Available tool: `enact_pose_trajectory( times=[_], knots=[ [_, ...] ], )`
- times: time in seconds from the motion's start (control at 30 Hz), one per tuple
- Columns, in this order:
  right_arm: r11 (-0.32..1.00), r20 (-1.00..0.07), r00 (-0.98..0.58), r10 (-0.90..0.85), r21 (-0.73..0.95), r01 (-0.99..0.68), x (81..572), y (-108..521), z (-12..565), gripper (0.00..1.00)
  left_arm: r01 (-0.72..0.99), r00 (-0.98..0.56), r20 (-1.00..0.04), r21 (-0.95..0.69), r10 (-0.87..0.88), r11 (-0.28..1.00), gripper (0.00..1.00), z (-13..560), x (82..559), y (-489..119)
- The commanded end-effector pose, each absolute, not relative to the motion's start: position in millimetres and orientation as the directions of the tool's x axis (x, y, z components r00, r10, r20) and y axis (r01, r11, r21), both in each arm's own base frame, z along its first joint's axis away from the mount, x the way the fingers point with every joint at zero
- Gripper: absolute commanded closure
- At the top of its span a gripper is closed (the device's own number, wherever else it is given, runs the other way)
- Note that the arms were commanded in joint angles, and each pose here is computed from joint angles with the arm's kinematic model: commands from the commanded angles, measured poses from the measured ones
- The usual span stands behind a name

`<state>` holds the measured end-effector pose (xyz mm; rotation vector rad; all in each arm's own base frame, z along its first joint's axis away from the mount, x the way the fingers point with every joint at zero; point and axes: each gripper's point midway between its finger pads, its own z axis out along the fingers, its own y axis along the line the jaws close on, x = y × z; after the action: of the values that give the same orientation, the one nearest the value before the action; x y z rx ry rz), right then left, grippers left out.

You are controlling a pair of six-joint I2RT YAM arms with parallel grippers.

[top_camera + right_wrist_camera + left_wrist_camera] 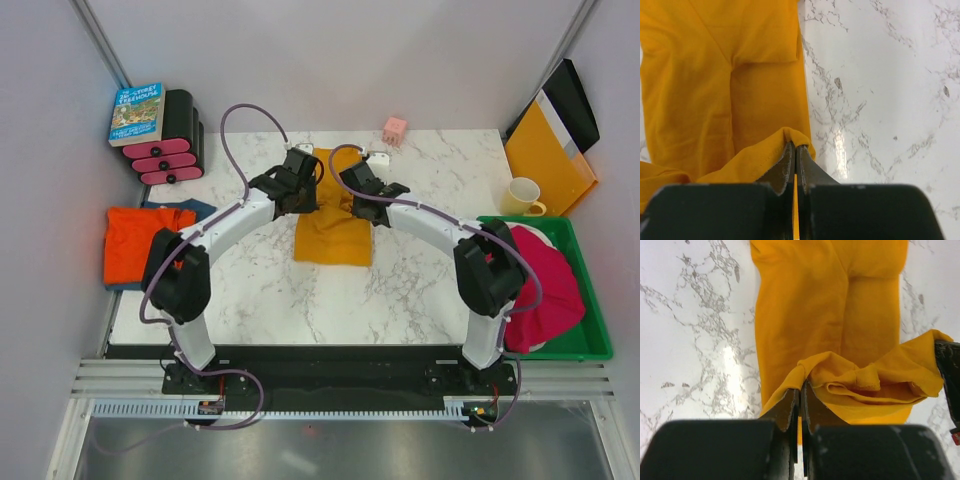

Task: Fold and stack the t-shirts
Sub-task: Fold the folded rectangular tshirt in 1/3 of the way

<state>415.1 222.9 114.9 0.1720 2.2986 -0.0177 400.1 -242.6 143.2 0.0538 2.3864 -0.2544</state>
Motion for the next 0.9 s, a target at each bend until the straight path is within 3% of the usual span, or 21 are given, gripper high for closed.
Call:
enact_pose_trajectory(
  times=[0.0, 0.4, 0.43, 0.47, 0.5, 0.57, 0.63, 0.67, 0.8, 0.87],
  knots=[
    [0.992, -0.747, -0.654, 0.12, 0.074, 0.098, 443.5, 234.1, 114.0, 1.0, 0.136, -0.737, -0.676, -0.164, -0.01, 0.977, 0.98, 135.0, 426.0, -244.7],
    [0.994, -0.719, -0.688, 0.099, 0.044, 0.096, 483.2, 236.5, 71.5, 0.98, 0.071, -0.794, -0.605, -0.19, -0.06, 0.979, 0.95, 89.0, 472.3, -242.2],
    [0.994, -0.722, -0.685, 0.099, 0.044, 0.097, 482.8, 234.9, 70.8, 0.91, 0.064, -0.799, -0.599, -0.186, -0.061, 0.98, 0.9, 84.3, 474.3, -241.1],
    [0.995, -0.735, -0.671, 0.097, 0.049, 0.09, 483.1, 234.4, 75.2, 0.77, 0.055, -0.793, -0.605, -0.188, -0.072, 0.981, 0.84, 87.6, 475.7, -241.4],
    [0.994, -0.753, -0.65, 0.104, 0.063, 0.085, 483.1, 234.6, 82.0, 0.7, 0.034, -0.782, -0.617, -0.175, -0.083, 0.984, 0.7, 90.3, 477.7, -237.0],
    [0.991, -0.8, -0.584, 0.135, 0.106, 0.084, 485.6, 232.5, 111.5, 0.46, 0.014, -0.749, -0.652, -0.194, -0.119, 0.981, 0.54, 110.8, 477.4, -233.3],
    [0.989, -0.812, -0.564, 0.151, 0.129, 0.079, 479.0, 230.7, 133.7, 0.36, 0.019, -0.705, -0.695, -0.214, -0.139, 0.977, 0.09, 132.8, 479.2, -232.5],
    [0.989, -0.815, -0.56, 0.15, 0.132, 0.074, 474.1, 231.1, 139.3, 0.3, 0.018, -0.684, -0.714, -0.221, -0.15, 0.975, 0.01, 148.4, 474.9, -229.1],
    [0.987, -0.804, -0.581, 0.126, 0.159, -0.005, 436.0, 245.6, 146.0, 0.33, 0.034, -0.671, -0.721, -0.261, -0.172, 0.965, 0.0, 168.0, 455.6, -226.3],
    [0.978, -0.775, -0.613, 0.153, 0.208, -0.019, 424.8, 254.4, 134.3, 0.66, 0.044, -0.709, -0.681, -0.299, -0.181, 0.953, 0.05, 157.7, 437.1, -230.7]
  ],
)
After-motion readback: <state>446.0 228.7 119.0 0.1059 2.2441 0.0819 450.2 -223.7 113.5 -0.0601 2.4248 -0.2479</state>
